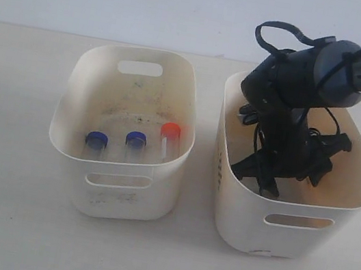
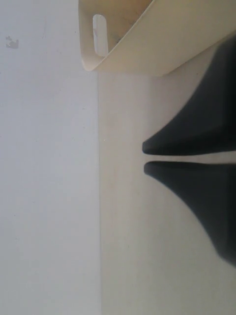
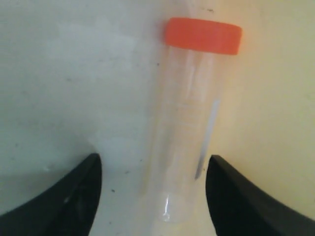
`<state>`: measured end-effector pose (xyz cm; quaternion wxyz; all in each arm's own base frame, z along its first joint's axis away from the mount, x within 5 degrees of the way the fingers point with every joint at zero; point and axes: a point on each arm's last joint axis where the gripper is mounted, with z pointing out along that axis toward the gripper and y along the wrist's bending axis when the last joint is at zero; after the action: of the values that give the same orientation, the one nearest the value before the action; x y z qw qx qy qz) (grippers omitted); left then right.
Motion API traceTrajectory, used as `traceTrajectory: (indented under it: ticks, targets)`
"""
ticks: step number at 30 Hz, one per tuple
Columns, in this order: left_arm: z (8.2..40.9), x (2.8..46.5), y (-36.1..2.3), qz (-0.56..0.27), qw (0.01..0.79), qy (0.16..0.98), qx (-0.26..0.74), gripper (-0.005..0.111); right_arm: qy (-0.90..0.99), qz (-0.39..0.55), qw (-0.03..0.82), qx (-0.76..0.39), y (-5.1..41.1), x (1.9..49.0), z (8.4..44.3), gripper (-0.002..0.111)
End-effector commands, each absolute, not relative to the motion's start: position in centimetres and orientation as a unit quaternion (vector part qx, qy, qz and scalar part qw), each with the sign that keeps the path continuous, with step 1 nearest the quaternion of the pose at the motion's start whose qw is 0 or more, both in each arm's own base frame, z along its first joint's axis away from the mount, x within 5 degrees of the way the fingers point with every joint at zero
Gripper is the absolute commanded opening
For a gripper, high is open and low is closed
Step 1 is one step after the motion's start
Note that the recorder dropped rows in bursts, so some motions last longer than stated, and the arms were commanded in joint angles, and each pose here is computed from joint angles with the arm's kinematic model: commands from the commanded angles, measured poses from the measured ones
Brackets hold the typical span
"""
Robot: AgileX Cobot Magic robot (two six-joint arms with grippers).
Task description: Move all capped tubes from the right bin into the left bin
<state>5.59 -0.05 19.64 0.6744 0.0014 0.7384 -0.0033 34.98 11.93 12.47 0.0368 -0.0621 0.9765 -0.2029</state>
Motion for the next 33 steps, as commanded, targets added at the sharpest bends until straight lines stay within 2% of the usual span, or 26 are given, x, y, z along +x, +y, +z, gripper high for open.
traceTrajectory:
  ticks: [1, 6, 12, 19, 23, 27, 30, 33]
  targets:
    - [19.8, 5.6, -0.1, -0.008, 0.677, 0.736, 0.001, 0.004, 0.983, -0.173, 0.025, -0.061, 11.8, 35.0, 11.3, 0.060]
    - [19.8, 5.6, -0.1, -0.008, 0.677, 0.736, 0.001, 0.004, 0.985, -0.158, 0.037, -0.060, 12.0, 35.1, 11.5, 0.060]
    - [19.8, 5.6, -0.1, -0.008, 0.677, 0.736, 0.001, 0.004, 0.992, -0.098, 0.040, -0.074, 13.1, 35.1, 11.4, 0.060]
    - [19.8, 5.6, -0.1, -0.008, 0.677, 0.736, 0.001, 0.004, 0.992, -0.065, 0.076, -0.082, 13.8, 35.8, 14.7, 0.060]
    - [19.8, 5.6, -0.1, -0.008, 0.677, 0.736, 0.001, 0.004, 0.990, -0.074, 0.094, -0.070, 13.5, 36.0, 15.3, 0.060]
    - [19.8, 5.6, -0.1, -0.008, 0.677, 0.736, 0.001, 0.004, 0.984, -0.128, 0.090, -0.079, 12.6, 35.9, 15.8, 0.060]
    - [19.8, 5.6, -0.1, -0.008, 0.677, 0.736, 0.001, 0.004, 0.977, -0.181, 0.092, -0.063, 11.6, 36.0, 16.1, 0.052]
    - [19.8, 5.6, -0.1, -0.008, 0.677, 0.736, 0.001, 0.004, 0.975, -0.193, 0.093, -0.061, 11.4, 36.0, 16.1, 0.041]
